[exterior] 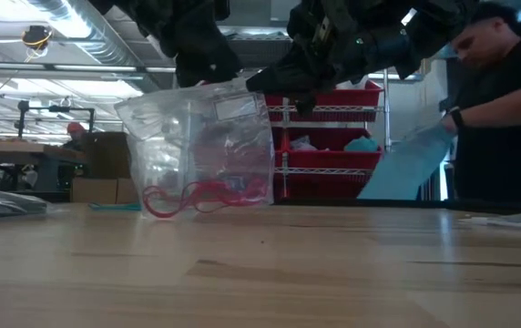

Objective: Sort rubber bands
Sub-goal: Close the transparent zip bag

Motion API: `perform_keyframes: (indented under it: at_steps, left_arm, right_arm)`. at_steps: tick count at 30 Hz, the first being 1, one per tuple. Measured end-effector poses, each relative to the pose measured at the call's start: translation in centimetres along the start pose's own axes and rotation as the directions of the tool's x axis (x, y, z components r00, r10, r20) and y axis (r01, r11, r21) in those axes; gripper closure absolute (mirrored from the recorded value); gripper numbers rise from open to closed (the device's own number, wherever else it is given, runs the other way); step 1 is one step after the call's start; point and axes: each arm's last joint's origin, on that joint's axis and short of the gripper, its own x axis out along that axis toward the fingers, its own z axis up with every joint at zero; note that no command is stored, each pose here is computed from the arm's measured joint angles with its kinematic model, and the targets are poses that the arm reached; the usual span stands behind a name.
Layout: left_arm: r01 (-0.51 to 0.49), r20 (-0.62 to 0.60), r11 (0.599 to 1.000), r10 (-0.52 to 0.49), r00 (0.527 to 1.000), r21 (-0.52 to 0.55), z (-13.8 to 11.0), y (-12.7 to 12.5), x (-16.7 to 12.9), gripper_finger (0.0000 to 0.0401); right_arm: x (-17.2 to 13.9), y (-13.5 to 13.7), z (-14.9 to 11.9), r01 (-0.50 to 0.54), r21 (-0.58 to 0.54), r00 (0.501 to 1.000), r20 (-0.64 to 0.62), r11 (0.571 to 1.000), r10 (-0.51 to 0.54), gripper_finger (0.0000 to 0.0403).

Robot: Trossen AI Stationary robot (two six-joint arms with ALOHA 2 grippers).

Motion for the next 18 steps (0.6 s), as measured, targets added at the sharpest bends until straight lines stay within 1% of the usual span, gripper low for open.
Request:
perform_keyframes:
  at_steps: [5, 13, 18]
  left_arm:
    - [-0.001, -0.004, 1.000, 0.001, 1.000, 0.021, -0.04, 0.01, 0.00, 0.0269]
    - [-0.002, -0.012, 1.000, 0.003, 1.000, 0.028, -0.16, 0.04, 0.29, 0.0297]
    - [-0.003, -0.009, 1.000, 0.003, 1.000, 0.027, -0.11, 0.07, 0.28, 0.0307]
  right_arm:
    - [0.00, 0.00, 0.00, 0.000, 0.000, 1.000, 0.000, 1.000, 0.000, 0.0403]
    - [0.00, 0.00, 0.00, 0.000, 0.001, 1.000, -0.001, 1.000, 0.000, 0.0403]
    - [0.00, 0.00, -0.01, 0.000, 0.002, 1.000, -0.001, 1.000, 0.000, 0.0403]
